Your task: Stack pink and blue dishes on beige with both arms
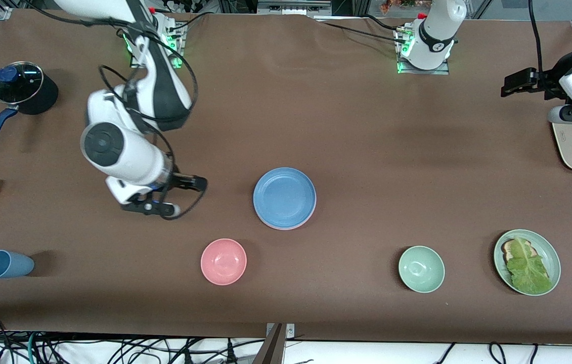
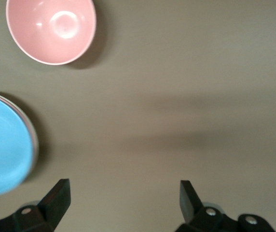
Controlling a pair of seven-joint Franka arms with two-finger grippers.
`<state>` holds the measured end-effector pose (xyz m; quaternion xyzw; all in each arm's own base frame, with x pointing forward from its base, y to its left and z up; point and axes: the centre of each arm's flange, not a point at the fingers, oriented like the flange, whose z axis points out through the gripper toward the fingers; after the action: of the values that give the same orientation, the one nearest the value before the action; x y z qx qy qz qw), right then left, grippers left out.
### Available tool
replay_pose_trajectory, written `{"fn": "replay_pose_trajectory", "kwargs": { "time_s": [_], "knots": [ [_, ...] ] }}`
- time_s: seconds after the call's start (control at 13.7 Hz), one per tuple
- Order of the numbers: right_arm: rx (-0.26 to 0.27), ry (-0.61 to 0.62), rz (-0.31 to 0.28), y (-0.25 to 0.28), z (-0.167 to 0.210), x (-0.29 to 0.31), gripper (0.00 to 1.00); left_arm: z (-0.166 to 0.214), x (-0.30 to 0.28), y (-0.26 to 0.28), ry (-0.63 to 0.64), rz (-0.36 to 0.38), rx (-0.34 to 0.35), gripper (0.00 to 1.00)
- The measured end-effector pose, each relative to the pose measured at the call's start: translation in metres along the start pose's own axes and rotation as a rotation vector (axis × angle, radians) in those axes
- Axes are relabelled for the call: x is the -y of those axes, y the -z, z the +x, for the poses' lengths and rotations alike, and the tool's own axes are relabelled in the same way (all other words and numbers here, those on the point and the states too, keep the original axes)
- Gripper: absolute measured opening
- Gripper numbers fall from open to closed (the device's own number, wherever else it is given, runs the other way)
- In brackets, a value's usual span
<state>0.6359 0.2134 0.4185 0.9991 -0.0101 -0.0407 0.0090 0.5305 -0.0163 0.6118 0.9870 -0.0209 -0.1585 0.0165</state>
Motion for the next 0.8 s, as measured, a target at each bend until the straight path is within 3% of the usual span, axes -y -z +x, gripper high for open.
{"fn": "replay_pose_trajectory", "kwargs": {
  "time_s": [0.15,0.29,0.44,0.58,0.66,0.8],
  "knots": [
    [0.024,0.025,-0.013,0.046,-0.006,-0.058,1.0,0.001,-0.002,-0.001,-0.004,0.001,0.0,1.0],
    [0.063,-0.03,0.011,0.094,-0.02,-0.123,1.0,0.001,-0.002,-0.001,-0.004,0.002,0.0,1.0],
    [0.047,-0.074,0.05,0.13,-0.028,-0.176,1.0,0.002,-0.002,-0.001,-0.004,0.002,0.0,1.0],
    [0.012,-0.055,-0.008,0.158,-0.041,-0.194,1.0,0.002,-0.002,-0.001,-0.004,0.002,0.001,1.0],
    [0.023,-0.032,-0.05,0.169,-0.054,-0.187,1.0,0.002,-0.002,-0.001,-0.004,0.002,0.001,1.0],
    [0.029,-0.024,-0.067,0.18,-0.081,-0.178,1.0,0.002,-0.002,-0.001,-0.004,0.002,0.001,1.0]
  ]
}}
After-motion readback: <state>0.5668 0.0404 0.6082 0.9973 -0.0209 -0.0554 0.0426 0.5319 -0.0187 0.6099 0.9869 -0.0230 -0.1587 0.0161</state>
